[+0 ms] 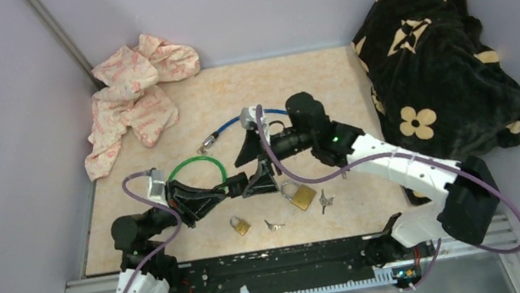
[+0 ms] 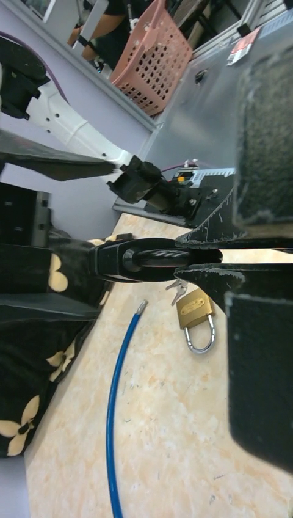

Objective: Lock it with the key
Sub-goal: Lock the lock.

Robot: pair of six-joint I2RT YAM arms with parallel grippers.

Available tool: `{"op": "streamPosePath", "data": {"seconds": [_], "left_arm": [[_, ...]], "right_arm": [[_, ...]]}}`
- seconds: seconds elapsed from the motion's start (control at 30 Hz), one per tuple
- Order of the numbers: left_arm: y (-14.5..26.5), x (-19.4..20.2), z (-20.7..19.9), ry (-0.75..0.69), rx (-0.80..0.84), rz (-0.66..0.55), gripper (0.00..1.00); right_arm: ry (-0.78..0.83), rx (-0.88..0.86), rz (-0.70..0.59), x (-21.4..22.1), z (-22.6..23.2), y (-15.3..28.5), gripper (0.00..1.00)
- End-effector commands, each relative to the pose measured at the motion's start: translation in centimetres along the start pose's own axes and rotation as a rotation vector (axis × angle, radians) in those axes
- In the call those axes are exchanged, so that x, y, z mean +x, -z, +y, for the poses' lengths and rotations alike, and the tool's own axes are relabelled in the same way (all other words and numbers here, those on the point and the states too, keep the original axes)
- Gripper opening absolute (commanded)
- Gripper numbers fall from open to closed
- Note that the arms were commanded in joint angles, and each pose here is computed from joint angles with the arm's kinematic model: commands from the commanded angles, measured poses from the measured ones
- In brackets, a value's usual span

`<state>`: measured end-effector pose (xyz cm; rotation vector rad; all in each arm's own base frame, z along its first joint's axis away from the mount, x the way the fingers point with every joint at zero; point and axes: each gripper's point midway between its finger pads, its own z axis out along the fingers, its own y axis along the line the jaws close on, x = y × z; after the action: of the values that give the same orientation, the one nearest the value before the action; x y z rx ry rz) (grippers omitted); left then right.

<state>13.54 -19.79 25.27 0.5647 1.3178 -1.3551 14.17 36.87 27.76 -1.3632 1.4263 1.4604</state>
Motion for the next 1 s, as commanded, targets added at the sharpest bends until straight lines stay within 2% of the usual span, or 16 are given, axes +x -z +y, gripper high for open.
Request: {"op": "streamPosePath", "data": {"seconds": [0.0, 0.17, 0.2, 0.37, 0.8, 0.83, 0.87, 0.9, 0.97], "left_arm": [[0.3, -0.6, -2.2, -0.106, 0.099, 0.046, 0.0], [0.4, -1.2, -2.3, -0.153, 0.102, 0.043, 0.0], [0.4, -1.3, -2.3, -0.159, 0.097, 0.04, 0.0], [0.5, -1.4, -2.1, -0.158, 0.083, 0.035, 0.0], [0.5, -1.8, -2.0, -0.154, 0.074, 0.033, 0.0], [0.5, -1.7, -1.9, -0.153, 0.073, 0.033, 0.0], [0.5, -1.7, -2.0, -0.152, 0.074, 0.033, 0.0], [0.5, -1.7, -2.0, -0.15, 0.074, 0.035, 0.0], [0.5, -1.7, -1.9, -0.143, 0.069, 0.034, 0.0]], "right_arm": [[0.1, 0.09, -0.026, -2.1, 0.2, 2.3, 0.95], [0.071, 0.118, 0.038, -1.0, -0.3, 2.6, 0.69], [0.067, 0.116, 0.051, -0.6, -0.2, 2.7, 0.66], [0.045, 0.126, 0.116, 0.9, 0.2, 3.5, 0.58], [0.007, 0.081, 0.147, 2.2, 0.0, 1.4, 0.31], [0.003, 0.079, 0.155, 2.4, 0.0, 1.2, 0.27], [0.0, 0.077, 0.159, 2.5, 0.0, 1.2, 0.18], [0.001, 0.082, 0.159, 2.5, -0.1, 1.2, 0.02], [0.0, 0.112, 0.158, 2.6, -0.4, 1.5, 0.0]]}}
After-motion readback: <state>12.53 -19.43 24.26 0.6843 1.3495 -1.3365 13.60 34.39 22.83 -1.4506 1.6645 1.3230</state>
